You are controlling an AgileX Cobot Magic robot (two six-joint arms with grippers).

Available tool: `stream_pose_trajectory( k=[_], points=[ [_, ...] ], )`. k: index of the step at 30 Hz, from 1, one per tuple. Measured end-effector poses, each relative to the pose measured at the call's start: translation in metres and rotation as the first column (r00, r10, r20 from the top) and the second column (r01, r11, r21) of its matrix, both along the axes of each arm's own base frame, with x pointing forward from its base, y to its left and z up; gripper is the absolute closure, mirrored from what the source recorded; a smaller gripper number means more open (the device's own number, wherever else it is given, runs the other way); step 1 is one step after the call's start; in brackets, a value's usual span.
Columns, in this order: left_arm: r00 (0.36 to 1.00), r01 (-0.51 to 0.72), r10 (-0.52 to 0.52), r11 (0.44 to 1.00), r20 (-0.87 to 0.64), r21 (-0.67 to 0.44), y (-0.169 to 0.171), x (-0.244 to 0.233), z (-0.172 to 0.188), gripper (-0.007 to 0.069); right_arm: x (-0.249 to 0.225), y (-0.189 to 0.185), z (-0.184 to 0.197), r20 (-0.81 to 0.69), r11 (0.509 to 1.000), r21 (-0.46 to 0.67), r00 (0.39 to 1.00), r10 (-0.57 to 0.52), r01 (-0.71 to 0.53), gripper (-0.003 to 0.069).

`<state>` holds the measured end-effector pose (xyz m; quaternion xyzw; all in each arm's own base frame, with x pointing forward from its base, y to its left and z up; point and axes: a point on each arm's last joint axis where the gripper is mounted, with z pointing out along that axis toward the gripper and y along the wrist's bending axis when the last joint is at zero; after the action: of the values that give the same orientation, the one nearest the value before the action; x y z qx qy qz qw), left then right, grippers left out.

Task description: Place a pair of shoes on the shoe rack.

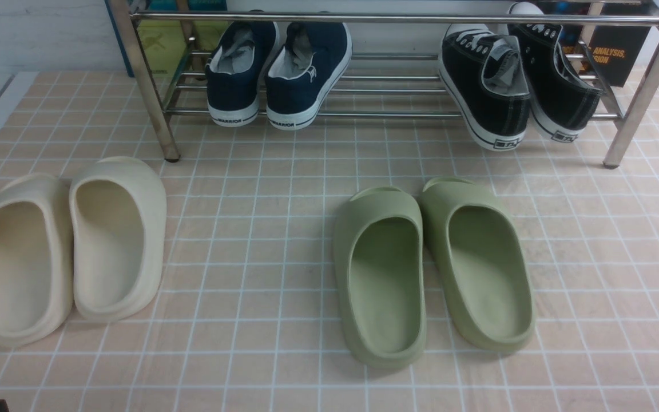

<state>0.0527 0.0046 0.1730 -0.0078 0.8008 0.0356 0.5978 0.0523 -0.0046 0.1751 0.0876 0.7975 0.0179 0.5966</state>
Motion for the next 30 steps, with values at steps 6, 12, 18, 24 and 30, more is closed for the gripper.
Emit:
stream_pose_trajectory(
  k=[6, 12, 18, 24, 30],
  points=[
    [1.0, 0.0, 0.0, 1.0, 0.0, 0.0, 0.0, 0.0, 0.0, 0.0386, 0.0, 0.0, 0.0, 0.0, 1.0, 0.0, 1.0, 0.0, 0.0, 0.0575],
    [1.0, 0.0, 0.0, 1.0, 0.0, 0.0, 0.0, 0.0, 0.0, 0.0386, 0.0, 0.0, 0.0, 0.0, 1.0, 0.0, 1.0, 0.0, 0.0, 0.0567],
    [1.0, 0.0, 0.0, 1.0, 0.0, 0.0, 0.0, 0.0, 0.0, 0.0386, 0.0, 0.0, 0.0, 0.0, 1.0, 0.0, 1.0, 0.0, 0.0, 0.0559],
    [1.0, 0.0, 0.0, 1.0, 0.0, 0.0, 0.0, 0.0, 0.0, 0.0386, 0.0, 0.0, 0.0, 0.0, 1.0, 0.0, 1.0, 0.0, 0.0, 0.055],
    [1.0, 0.0, 0.0, 1.0, 0.0, 0.0, 0.0, 0.0, 0.0, 0.0386, 0.0, 0.0, 0.0, 0.0, 1.0, 0.0, 1.0, 0.0, 0.0, 0.0544]
  ],
)
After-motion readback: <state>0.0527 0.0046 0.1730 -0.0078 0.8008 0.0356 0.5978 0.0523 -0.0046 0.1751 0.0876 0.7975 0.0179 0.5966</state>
